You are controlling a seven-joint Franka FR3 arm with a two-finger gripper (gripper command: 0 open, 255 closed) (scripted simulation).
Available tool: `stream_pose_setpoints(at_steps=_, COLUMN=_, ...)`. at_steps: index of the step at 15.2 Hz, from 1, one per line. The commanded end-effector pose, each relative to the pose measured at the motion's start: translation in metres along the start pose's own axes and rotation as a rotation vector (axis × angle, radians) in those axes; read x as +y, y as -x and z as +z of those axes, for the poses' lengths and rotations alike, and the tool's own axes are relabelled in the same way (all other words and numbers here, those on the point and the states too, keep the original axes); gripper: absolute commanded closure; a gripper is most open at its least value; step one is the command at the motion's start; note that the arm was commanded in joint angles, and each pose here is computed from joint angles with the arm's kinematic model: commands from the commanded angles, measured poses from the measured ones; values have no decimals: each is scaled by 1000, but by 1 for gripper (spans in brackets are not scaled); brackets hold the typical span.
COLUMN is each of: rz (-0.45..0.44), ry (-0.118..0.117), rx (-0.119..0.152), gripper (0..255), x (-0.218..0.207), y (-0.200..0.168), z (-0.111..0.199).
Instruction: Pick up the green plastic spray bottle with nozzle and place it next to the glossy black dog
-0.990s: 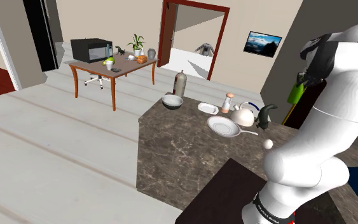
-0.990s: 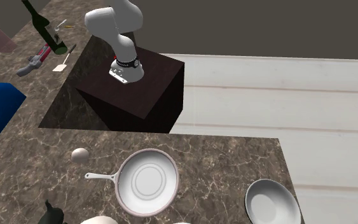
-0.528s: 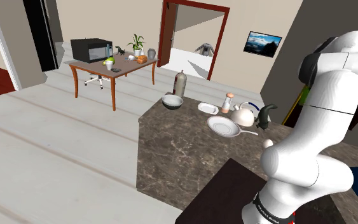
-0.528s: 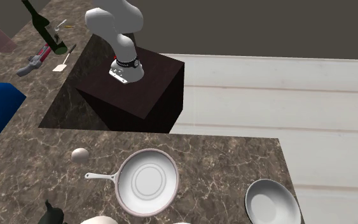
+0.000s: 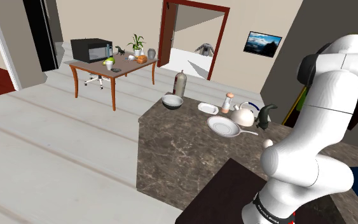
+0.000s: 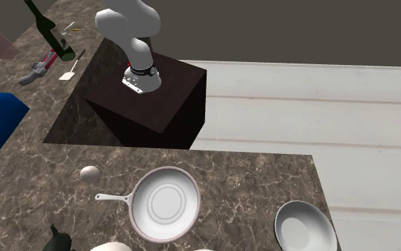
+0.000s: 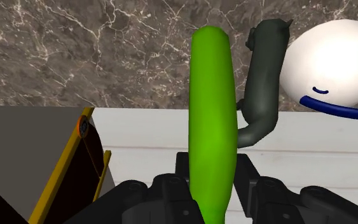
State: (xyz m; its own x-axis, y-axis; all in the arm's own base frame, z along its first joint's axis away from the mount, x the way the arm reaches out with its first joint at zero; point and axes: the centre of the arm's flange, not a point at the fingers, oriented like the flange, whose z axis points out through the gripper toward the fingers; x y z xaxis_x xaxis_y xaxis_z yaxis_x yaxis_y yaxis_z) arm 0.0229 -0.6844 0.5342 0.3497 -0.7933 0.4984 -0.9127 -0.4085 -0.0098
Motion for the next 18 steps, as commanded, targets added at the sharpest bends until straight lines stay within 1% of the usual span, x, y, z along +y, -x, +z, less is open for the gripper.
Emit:
stream_pose_setpoints(at_steps=1, rz=0, ry=0, rx=1, gripper=255, x=0, y=5, z=9)
stream_pose_setpoints(at_steps=18, rz=0, ry=0, rx=1, gripper=255, x=1, y=50, z=87)
